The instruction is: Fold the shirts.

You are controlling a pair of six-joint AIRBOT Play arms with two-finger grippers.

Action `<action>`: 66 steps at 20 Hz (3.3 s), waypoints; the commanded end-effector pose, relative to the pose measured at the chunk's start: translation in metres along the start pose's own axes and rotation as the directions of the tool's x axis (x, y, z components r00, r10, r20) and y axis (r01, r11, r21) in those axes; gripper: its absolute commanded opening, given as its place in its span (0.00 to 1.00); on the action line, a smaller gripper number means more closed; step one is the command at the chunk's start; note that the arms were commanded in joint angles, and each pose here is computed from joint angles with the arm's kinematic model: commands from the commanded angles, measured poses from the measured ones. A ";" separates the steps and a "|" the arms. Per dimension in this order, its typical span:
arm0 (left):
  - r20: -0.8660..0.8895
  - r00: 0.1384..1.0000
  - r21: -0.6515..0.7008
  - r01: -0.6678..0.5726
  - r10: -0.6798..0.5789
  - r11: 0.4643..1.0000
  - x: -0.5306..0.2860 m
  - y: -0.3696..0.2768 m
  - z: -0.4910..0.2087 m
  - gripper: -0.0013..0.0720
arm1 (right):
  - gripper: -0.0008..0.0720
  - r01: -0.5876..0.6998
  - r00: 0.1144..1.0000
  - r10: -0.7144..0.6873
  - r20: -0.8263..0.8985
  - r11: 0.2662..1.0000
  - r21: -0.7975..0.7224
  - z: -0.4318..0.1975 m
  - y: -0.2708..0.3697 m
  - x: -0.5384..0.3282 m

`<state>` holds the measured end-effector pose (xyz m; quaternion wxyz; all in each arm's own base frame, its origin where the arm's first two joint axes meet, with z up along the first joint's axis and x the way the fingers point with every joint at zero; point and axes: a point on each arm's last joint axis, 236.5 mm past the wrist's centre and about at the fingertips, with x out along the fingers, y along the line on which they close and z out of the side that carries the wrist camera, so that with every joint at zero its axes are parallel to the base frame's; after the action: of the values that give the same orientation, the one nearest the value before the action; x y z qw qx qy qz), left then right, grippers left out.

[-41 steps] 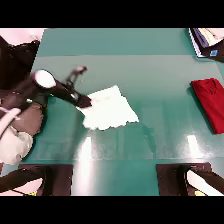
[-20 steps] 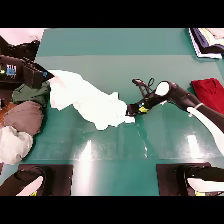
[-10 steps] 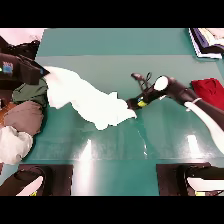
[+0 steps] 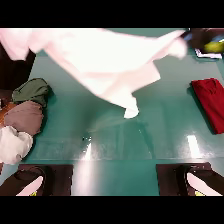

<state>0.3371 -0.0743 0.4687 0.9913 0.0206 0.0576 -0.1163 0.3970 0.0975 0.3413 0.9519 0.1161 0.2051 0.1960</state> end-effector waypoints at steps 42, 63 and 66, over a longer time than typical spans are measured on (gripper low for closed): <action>-0.649 0.758 -0.043 0.053 -0.068 0.998 0.090 -0.011 -0.229 0.05 | 0.03 -0.006 0.506 0.200 -0.839 0.974 0.228 -0.388 0.003 0.140; 0.424 0.899 0.016 0.112 -0.108 0.994 -0.166 -0.032 0.121 0.05 | 0.03 0.387 0.791 -0.297 0.536 0.920 -0.061 0.123 0.032 -0.253; 0.278 0.956 -0.001 0.093 -0.089 0.996 -0.107 -0.025 0.082 0.05 | 0.03 0.351 0.856 -0.343 0.385 0.935 0.052 0.096 -0.014 -0.214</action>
<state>0.2080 -0.0746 0.5892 0.9784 -0.0081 -0.1238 -0.1655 0.2490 0.0001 0.5275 0.9978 0.0606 -0.0227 0.0173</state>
